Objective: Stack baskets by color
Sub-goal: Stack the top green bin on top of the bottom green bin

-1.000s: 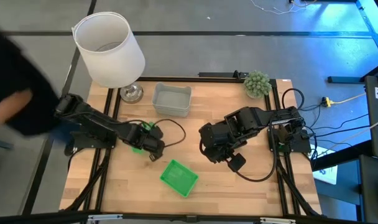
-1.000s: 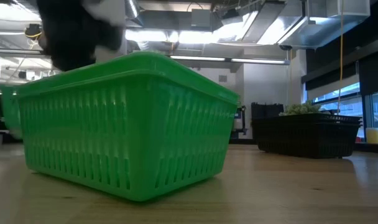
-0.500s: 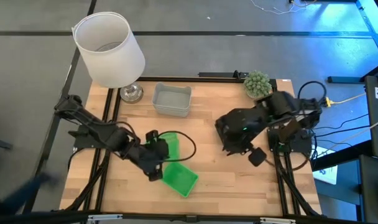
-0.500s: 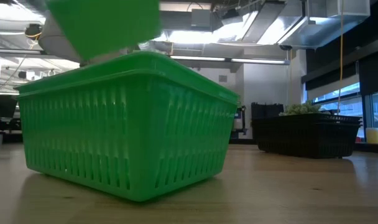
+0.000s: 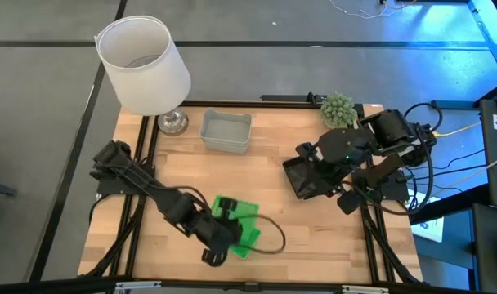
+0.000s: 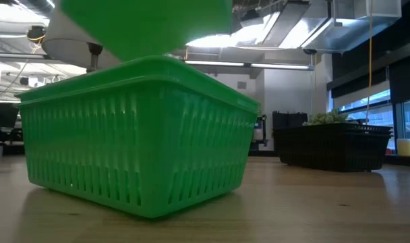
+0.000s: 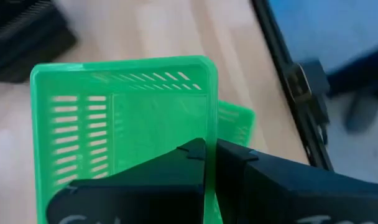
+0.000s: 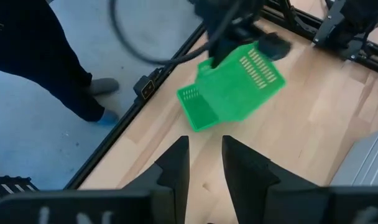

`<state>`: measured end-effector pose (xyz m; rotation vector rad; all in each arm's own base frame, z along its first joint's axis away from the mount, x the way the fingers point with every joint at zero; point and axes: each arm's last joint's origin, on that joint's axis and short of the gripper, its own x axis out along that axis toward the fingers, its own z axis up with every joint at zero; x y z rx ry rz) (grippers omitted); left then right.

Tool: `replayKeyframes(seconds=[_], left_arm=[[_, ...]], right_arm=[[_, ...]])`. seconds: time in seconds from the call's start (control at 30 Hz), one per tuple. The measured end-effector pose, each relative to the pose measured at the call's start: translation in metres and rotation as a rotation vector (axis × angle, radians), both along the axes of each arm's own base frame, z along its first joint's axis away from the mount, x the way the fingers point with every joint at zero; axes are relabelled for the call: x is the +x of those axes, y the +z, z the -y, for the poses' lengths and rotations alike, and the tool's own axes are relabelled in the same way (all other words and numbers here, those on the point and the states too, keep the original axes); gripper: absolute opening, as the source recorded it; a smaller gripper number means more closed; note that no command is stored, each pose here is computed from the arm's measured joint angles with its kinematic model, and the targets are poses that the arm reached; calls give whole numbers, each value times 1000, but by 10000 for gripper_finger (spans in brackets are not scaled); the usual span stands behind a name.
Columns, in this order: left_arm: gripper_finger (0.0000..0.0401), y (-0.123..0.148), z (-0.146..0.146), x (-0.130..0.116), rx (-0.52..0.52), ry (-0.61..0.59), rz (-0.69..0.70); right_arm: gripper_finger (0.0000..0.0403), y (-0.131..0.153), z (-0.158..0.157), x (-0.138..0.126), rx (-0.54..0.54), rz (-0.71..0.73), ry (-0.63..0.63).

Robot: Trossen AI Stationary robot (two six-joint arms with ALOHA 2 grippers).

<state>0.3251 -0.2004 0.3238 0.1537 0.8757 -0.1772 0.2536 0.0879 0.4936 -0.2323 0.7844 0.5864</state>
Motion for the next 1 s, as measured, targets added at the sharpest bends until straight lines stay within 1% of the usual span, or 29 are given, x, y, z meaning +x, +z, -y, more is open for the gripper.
replayKeyframes(seconds=[0.07,0.13,0.27,0.43,0.7,0.83,0.9,1.0], left_arm=[[0,-10,7,4,11,-53,-35],[0,-19,11,8,0,-88,-68],[0,-33,16,14,-11,-127,-112],[0,-45,19,20,25,-158,-136],[0,-47,15,24,44,-213,-131],[0,-47,14,26,6,-243,-146],[0,-53,16,28,-3,-253,-157],[0,-61,17,29,22,-269,-186]], right_arm=[[94,0,0,0,1,-1,-1],[94,0,0,1,1,-2,-2],[94,-1,0,2,1,-2,-1],[94,-1,-1,2,2,1,-2],[94,0,-1,3,13,2,-11],[94,0,-1,3,17,-1,-16],[94,0,-1,2,17,-2,-17],[94,0,-1,2,18,-2,-17]])
